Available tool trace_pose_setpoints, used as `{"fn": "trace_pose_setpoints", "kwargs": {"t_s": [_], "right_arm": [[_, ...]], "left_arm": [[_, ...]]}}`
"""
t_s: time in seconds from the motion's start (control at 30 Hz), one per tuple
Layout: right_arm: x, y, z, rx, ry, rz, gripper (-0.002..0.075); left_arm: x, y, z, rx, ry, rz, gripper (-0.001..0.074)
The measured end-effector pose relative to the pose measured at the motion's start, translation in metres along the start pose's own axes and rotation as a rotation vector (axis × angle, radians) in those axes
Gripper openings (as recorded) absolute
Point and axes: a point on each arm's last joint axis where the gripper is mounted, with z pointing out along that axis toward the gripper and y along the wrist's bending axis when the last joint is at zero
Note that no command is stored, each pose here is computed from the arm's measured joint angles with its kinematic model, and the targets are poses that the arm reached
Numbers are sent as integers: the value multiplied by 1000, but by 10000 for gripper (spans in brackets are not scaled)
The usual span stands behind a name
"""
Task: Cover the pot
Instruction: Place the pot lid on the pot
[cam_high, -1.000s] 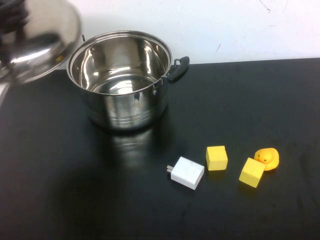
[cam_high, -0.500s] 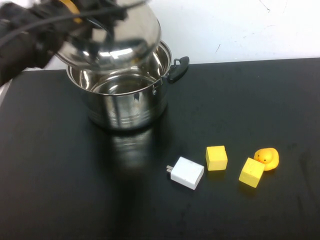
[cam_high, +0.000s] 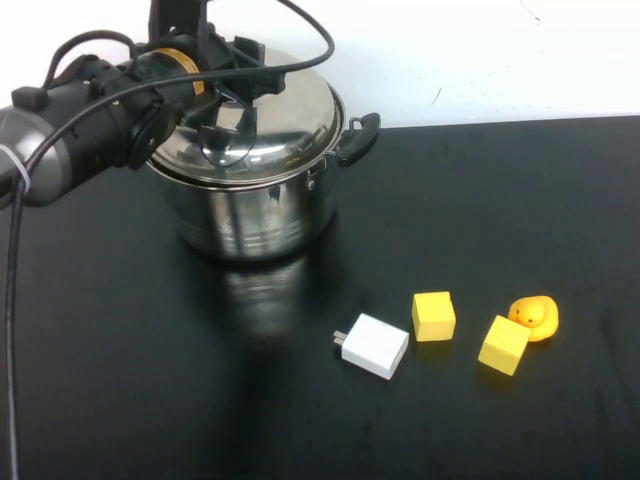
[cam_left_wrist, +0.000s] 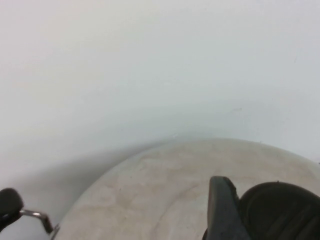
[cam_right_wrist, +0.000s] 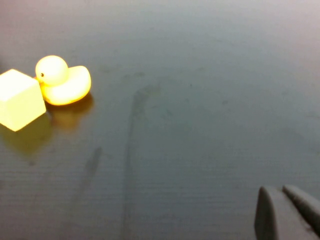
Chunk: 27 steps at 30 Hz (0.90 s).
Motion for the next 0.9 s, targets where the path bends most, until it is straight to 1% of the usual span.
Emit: {"fn": "trace_pose_setpoints", "kwargs": {"t_s": [0.53, 0.9], "right_arm": [[0, 0, 0, 0, 0, 0, -2], [0, 0, 0, 0, 0, 0, -2]], "left_arm": [[2, 1, 0, -12, 20, -75, 328], [7, 1, 7, -5, 21, -77, 328]]}}
